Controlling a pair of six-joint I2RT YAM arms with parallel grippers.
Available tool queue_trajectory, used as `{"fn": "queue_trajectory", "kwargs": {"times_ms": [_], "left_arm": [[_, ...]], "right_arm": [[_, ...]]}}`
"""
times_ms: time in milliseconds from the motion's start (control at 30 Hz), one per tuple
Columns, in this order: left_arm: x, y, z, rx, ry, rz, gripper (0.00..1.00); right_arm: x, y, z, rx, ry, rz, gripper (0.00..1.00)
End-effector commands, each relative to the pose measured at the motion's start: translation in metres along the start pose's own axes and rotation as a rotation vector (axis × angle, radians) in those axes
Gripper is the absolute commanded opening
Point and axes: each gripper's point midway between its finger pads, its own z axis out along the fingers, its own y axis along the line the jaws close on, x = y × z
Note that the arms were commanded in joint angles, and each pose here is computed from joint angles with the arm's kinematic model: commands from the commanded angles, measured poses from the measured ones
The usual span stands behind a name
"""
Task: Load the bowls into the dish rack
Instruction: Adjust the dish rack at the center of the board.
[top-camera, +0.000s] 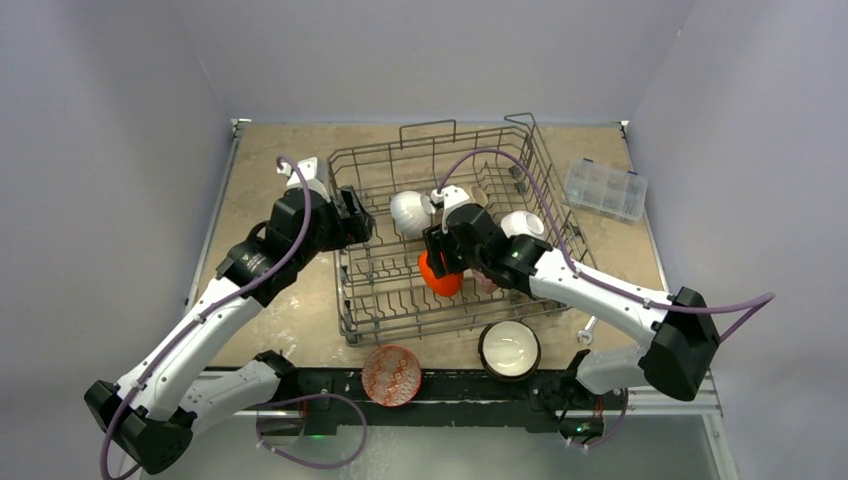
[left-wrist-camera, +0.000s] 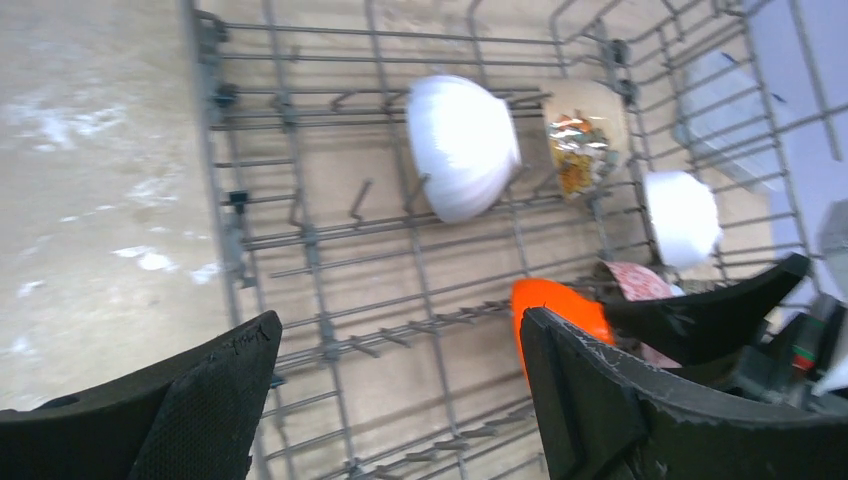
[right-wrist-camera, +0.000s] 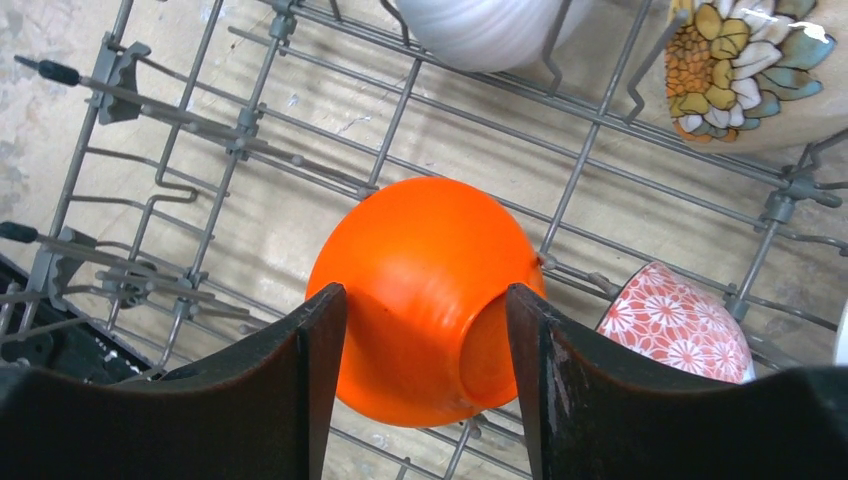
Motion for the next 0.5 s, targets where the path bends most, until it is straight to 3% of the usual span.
{"fn": "queue_trajectory", "kwargs": {"times_ms": [0,167,367,467], "left_arm": [[-0.010,0.041,-0.015,-0.198,-0.019,0.100,0.88],[0.006,0.047,-0.006,-0.193,0.038,0.105,0.88],[0.020,0.053,0.009,-0.150,0.101,0.066,0.81],[0.028,0.060,0.018,-0.138,0.144,0.049,0.77]], "right_arm": [[0.031,-0.040,-0.006,0.195,0.111,0.006,0.60],[0.042,-0.046,-0.011,0.223,0.132,0.041,0.56],[0.054,-0.058,-0.017,0.276,0.157,0.062,0.48],[0.058,-0.066,-0.020,0.316,0.168,0.069,0.35]]}}
